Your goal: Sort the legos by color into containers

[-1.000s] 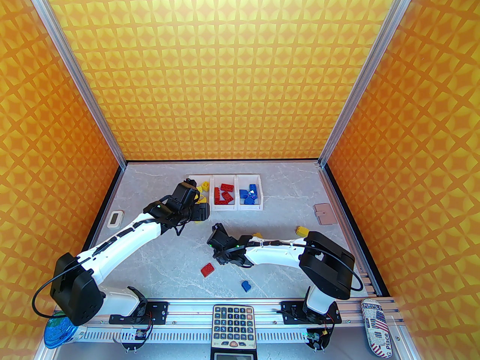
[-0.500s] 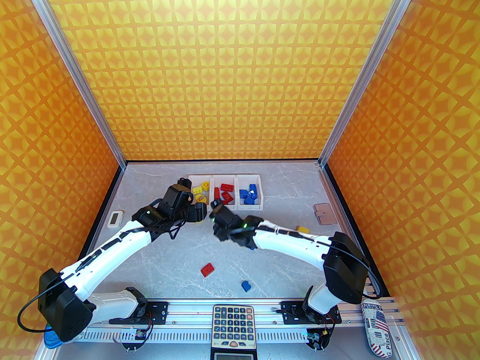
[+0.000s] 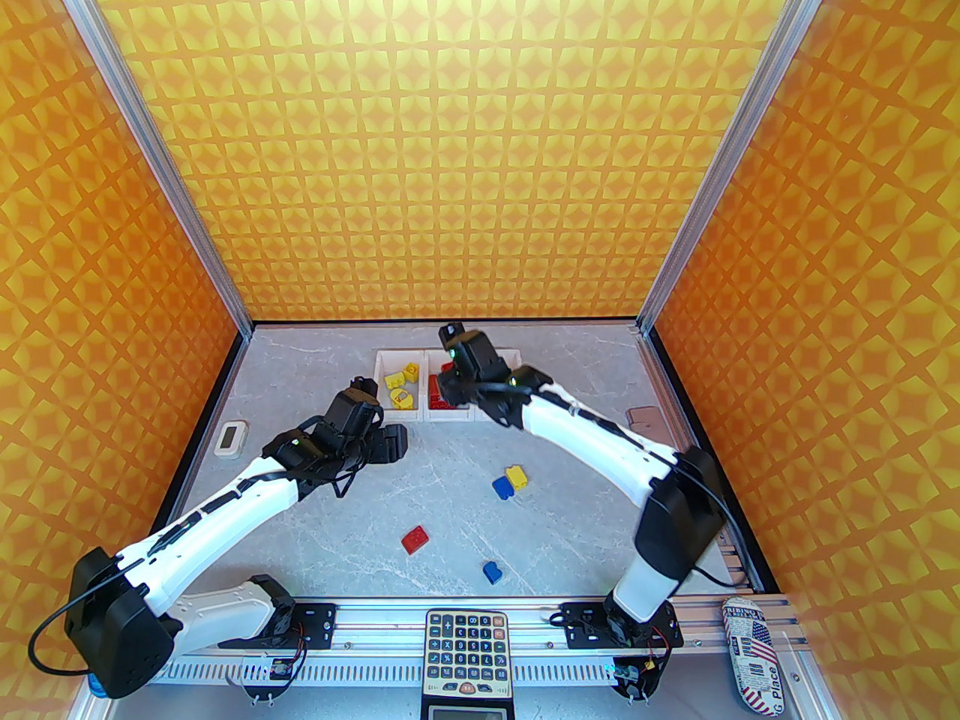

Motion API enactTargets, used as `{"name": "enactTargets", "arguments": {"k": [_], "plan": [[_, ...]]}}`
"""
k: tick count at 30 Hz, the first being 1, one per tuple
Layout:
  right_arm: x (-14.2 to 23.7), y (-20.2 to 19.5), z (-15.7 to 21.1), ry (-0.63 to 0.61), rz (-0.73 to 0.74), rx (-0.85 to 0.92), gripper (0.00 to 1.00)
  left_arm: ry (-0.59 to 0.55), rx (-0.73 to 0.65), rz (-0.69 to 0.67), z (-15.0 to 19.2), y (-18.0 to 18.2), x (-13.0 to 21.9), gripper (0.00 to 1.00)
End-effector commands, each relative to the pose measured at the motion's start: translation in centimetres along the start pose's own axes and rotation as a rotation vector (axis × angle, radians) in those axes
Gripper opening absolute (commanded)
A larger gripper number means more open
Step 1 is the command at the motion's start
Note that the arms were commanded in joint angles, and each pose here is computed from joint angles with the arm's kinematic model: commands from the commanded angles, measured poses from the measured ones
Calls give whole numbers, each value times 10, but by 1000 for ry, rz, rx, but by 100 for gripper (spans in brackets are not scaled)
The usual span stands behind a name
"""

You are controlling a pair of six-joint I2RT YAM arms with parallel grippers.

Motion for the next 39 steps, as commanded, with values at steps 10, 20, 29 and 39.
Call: {"name": "enactTargets", "arguments": {"k": [10, 20, 29, 39], "plan": [[-53, -16, -13, 85, -15, 43, 24, -13, 24, 31, 5, -1, 10, 76], [-84, -21, -7, 132, -28, 10, 26, -5, 18, 26, 6, 0, 9, 76], [-97, -20, -5, 166, -30, 7, 56, 5, 6, 19, 7, 0, 7, 78], [-70, -22, -8, 144, -34, 8, 59, 26, -7, 15, 11, -1, 7, 79]]}}
Point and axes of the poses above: each hand's point on the last joint's axis, 136 mm out from that joint toward the fingers, its own x axis back along the fingers, its own y axis along the line the jaws close on, z = x × y, the point moved 6 cm from there along x, back along the fingers, and after that the axes turned 2 degrees about -x, right-handed, at the moved point
